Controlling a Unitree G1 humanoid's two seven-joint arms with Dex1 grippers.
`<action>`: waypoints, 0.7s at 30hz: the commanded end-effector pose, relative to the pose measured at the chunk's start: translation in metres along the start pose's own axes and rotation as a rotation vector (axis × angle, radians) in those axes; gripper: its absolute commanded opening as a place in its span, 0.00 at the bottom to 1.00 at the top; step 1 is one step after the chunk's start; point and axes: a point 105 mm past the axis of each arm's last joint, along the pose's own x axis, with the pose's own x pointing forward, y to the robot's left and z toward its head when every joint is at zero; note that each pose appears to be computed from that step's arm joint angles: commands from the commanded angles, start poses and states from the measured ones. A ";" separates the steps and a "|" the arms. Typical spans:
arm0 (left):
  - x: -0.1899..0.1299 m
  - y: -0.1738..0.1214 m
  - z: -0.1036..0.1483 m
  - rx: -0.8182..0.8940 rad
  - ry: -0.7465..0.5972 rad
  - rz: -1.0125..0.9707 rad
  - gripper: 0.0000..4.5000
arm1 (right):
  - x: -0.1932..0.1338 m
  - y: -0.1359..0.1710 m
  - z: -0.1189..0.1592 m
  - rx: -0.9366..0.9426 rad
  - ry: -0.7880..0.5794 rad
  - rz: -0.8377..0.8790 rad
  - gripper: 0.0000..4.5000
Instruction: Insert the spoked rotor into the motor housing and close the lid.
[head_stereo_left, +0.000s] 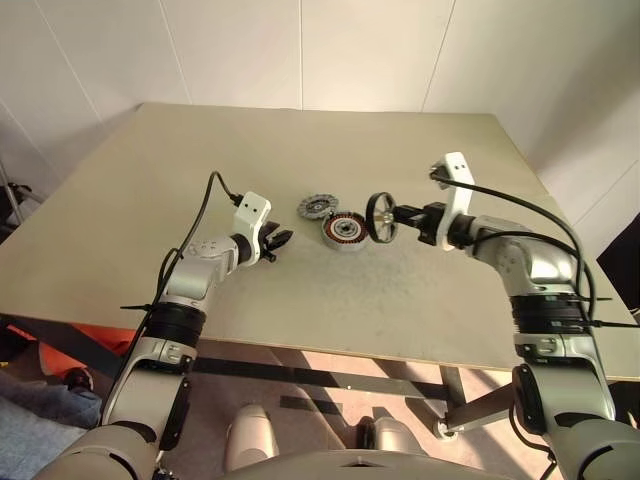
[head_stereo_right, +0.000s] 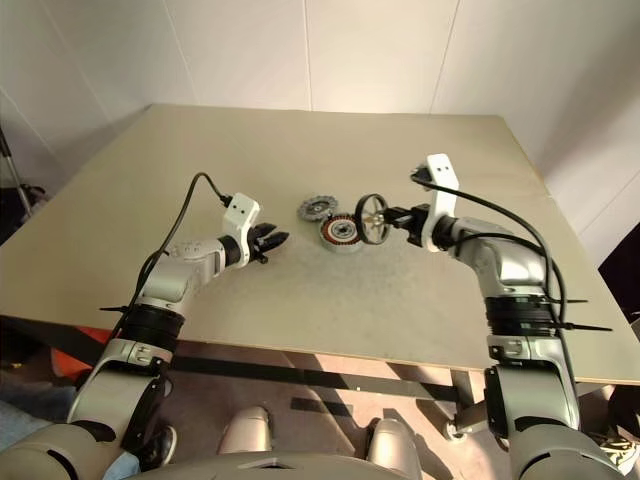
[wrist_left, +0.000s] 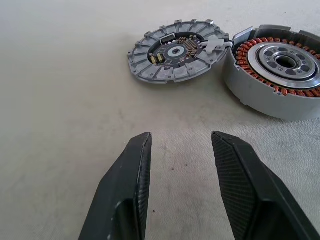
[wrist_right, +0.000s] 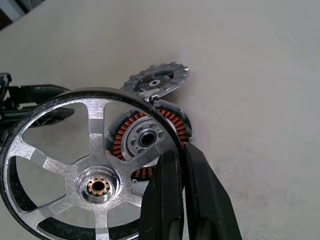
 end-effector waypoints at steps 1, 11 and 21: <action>-0.001 0.002 0.018 0.038 -0.047 0.008 0.45 | 0.018 0.008 0.016 -0.073 -0.023 0.032 0.00; -0.011 0.010 0.012 0.026 -0.044 0.049 0.45 | 0.041 -0.007 0.028 -0.155 -0.005 0.000 0.00; -0.011 0.012 0.012 0.023 -0.046 0.059 0.45 | 0.036 -0.022 0.033 -0.218 0.008 -0.029 0.00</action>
